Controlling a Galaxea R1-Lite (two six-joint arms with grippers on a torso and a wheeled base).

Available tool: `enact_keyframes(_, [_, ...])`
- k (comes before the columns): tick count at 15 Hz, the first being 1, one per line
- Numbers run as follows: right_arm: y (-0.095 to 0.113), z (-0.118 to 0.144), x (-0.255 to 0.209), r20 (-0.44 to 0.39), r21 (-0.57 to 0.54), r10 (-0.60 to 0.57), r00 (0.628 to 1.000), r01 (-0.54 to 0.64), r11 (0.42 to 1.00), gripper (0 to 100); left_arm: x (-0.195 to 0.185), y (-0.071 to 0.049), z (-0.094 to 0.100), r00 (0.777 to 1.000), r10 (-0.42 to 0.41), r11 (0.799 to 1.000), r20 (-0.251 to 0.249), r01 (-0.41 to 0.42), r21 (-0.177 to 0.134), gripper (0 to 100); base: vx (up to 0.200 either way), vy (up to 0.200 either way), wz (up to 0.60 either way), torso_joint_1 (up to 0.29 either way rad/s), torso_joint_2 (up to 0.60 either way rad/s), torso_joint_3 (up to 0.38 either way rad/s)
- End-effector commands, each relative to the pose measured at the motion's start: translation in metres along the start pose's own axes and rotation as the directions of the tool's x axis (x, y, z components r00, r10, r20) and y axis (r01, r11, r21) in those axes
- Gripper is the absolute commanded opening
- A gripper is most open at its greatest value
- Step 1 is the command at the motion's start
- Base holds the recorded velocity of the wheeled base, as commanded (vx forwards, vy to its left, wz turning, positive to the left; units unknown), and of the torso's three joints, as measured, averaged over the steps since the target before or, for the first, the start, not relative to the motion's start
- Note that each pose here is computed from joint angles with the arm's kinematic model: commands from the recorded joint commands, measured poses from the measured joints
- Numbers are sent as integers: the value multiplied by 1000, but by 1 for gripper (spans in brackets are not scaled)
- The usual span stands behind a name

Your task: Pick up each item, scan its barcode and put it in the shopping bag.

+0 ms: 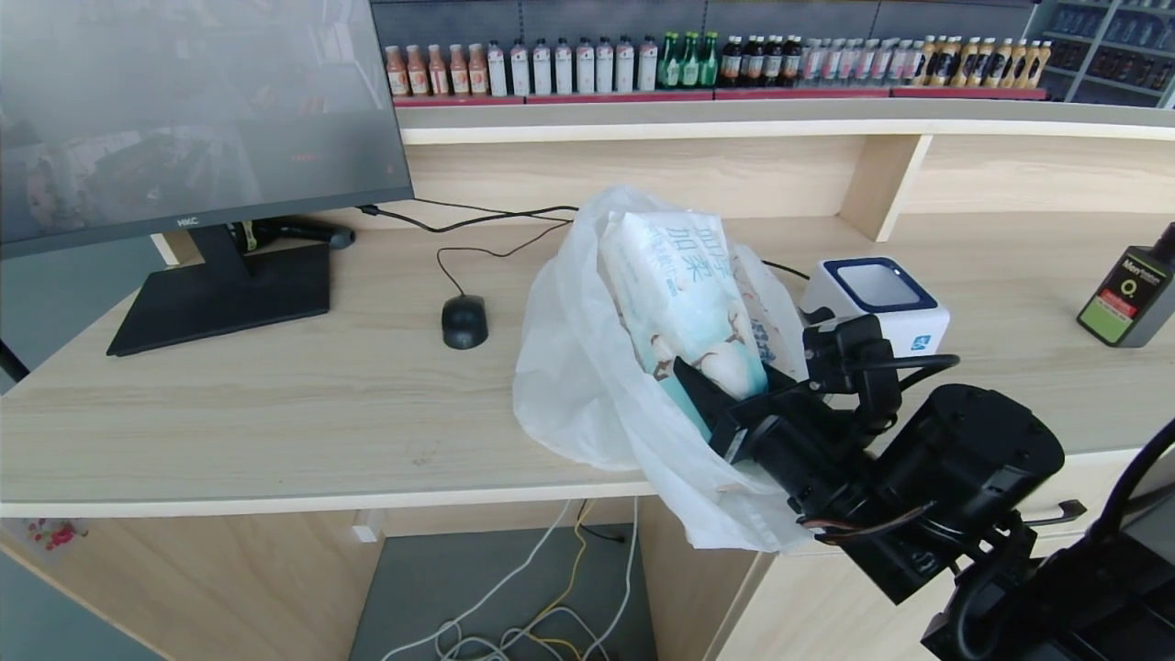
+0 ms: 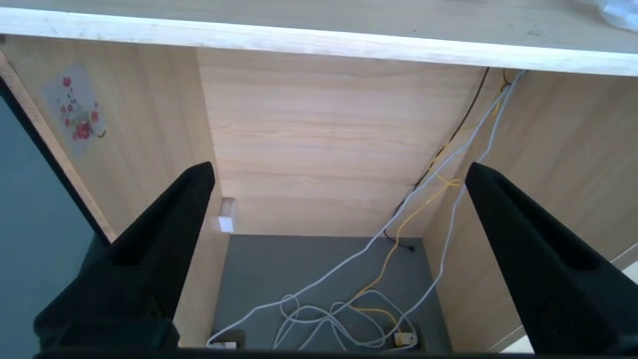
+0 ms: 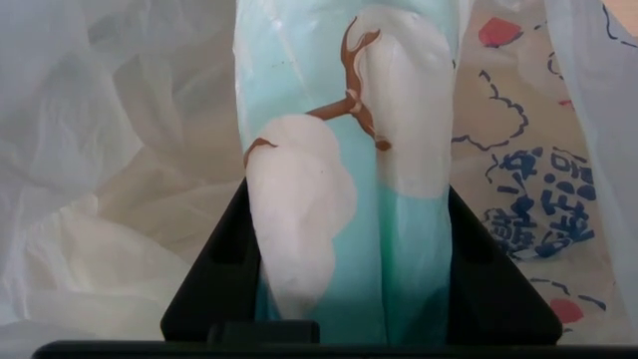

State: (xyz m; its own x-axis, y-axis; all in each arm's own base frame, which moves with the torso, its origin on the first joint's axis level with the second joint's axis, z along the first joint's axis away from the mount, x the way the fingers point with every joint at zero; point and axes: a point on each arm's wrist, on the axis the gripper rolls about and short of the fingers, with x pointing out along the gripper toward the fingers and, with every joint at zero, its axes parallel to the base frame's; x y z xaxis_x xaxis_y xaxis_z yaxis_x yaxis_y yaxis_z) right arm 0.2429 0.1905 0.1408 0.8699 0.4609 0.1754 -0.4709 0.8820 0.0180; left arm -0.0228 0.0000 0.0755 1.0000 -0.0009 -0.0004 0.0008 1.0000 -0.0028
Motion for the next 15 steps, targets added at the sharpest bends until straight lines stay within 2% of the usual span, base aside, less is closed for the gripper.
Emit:
enact_keyframes(1, [1, -3, 0, -12, -1, 2, 1000, -2, 1000, 0, 0, 0, 0, 1000, 1, 1000, 0, -1, 0, 100, 0, 0, 0, 0, 0, 0])
enact_keyframes(8, [1, 0, 1, -2, 2, 1, 1000, -1, 1000, 0, 0, 0, 0, 1000, 1, 1000, 0, -1, 0, 100, 0, 0, 0, 0, 0, 0])
enact_keyframes(9, [1, 0, 1, 0, 2, 1, 1000, -1, 1000, 100, 0, 0, 0, 1000, -1, 1000, 0, 1, 0, 100, 0, 0, 0, 0, 0, 0])
enact_keyframes(15, [1, 1, 1, 1, 9, -2, 1000, 2, 1000, 100, 0, 0, 0, 1000, 1, 1000, 0, -1, 0, 100, 0, 0, 0, 0, 0, 0])
